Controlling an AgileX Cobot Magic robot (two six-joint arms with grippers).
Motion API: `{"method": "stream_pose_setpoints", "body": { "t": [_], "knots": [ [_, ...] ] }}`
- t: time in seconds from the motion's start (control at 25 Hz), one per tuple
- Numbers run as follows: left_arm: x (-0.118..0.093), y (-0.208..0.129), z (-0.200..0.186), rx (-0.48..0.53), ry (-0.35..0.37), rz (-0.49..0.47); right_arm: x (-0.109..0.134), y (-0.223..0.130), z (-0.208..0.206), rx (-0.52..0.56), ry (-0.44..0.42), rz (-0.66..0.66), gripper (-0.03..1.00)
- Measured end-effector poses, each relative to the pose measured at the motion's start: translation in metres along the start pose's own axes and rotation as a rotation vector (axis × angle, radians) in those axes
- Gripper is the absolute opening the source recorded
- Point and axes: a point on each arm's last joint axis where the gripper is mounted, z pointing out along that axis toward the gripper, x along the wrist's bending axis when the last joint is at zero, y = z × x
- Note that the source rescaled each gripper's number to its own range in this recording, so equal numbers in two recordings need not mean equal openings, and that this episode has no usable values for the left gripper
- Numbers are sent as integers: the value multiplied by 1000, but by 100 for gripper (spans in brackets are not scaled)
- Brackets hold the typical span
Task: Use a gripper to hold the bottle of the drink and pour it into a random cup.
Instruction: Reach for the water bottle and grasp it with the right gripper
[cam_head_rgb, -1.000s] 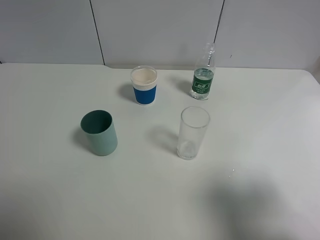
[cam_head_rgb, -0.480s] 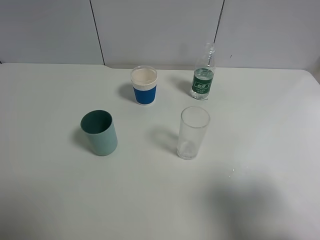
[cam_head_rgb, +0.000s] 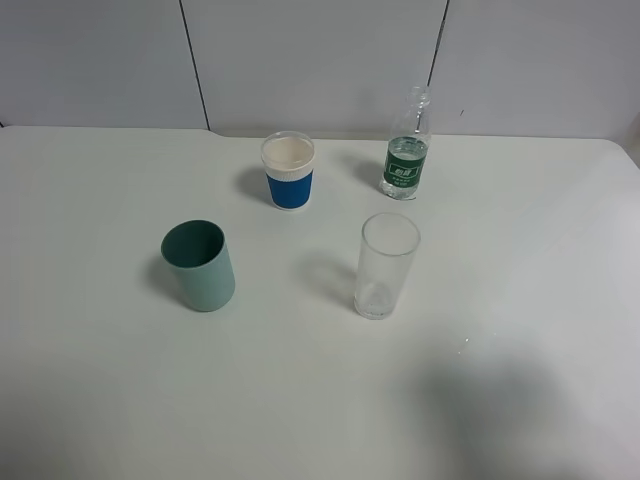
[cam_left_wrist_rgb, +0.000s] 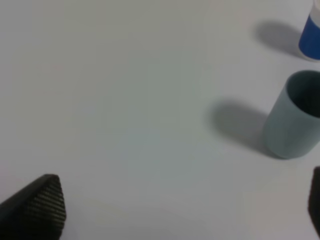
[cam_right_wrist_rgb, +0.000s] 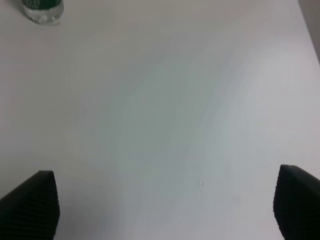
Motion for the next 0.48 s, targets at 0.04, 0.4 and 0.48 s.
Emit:
{"method": "stream_pose_setpoints", "body": {
  "t": [0.04,0.4,0.48],
  "knots": [
    [0,0,0,0,0,0,0,1,2,16,1,0,77],
    [0,0,0,0,0,0,-1,14,23,169,6,4,77],
    [0,0,0,0,0,0,-1,27,21,137,5,5,77]
  ]
}}
